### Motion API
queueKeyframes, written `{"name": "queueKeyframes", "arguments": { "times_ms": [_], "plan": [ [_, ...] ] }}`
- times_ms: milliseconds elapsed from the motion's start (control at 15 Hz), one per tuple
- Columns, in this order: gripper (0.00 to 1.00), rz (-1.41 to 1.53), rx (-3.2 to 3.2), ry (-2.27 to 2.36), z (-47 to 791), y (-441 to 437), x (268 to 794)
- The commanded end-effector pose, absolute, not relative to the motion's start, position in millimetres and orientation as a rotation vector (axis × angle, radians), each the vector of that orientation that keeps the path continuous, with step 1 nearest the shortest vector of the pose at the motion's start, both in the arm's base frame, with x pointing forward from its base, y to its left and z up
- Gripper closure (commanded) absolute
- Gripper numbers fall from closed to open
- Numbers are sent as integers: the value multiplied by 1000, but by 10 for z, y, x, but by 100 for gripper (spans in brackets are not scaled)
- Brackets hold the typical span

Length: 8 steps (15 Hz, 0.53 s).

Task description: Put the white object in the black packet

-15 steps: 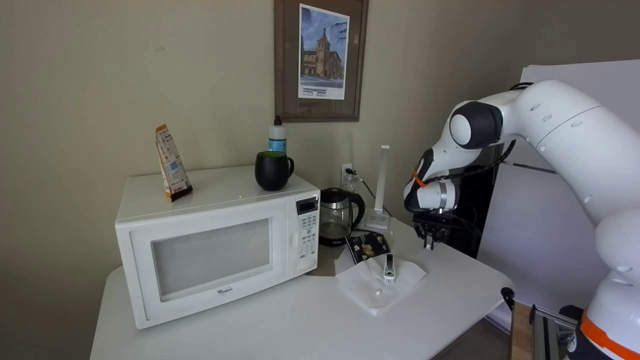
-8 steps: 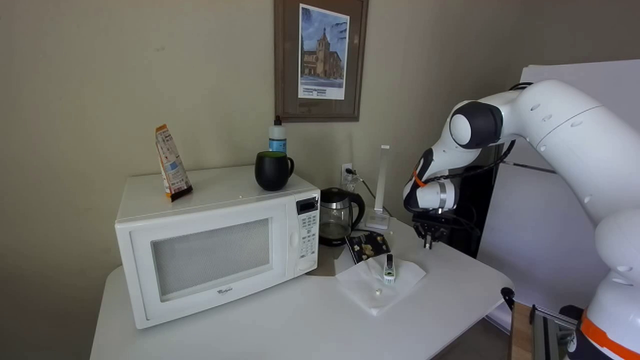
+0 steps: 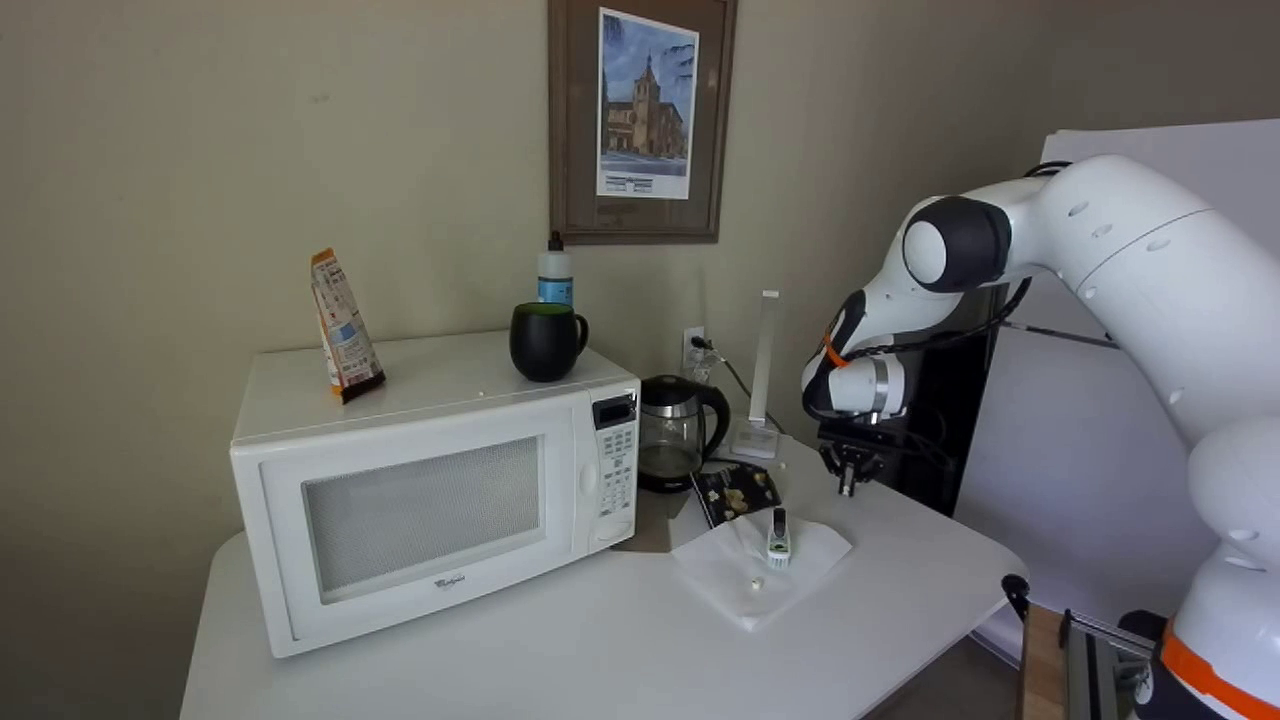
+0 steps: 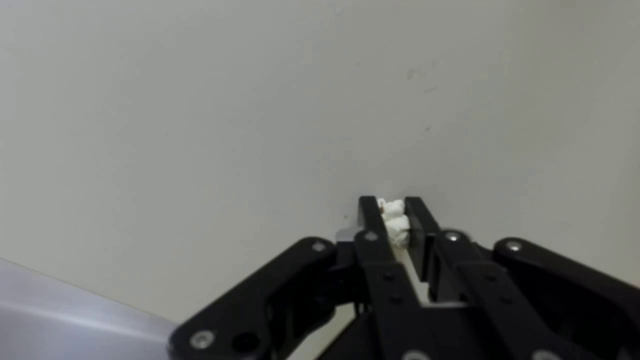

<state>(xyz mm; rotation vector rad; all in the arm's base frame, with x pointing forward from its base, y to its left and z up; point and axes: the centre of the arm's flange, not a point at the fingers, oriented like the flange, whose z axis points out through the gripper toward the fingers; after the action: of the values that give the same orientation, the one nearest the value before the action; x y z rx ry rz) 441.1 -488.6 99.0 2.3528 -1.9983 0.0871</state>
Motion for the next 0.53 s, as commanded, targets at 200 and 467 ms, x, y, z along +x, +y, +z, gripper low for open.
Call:
{"name": "queueKeyframes", "arguments": {
  "times_ms": [200,467],
  "plan": [
    [96,-186,2537,-2248,1390,-4678,4685],
    [96,-340,2626,-2434,1455,-4546,4922]
  ]
}}
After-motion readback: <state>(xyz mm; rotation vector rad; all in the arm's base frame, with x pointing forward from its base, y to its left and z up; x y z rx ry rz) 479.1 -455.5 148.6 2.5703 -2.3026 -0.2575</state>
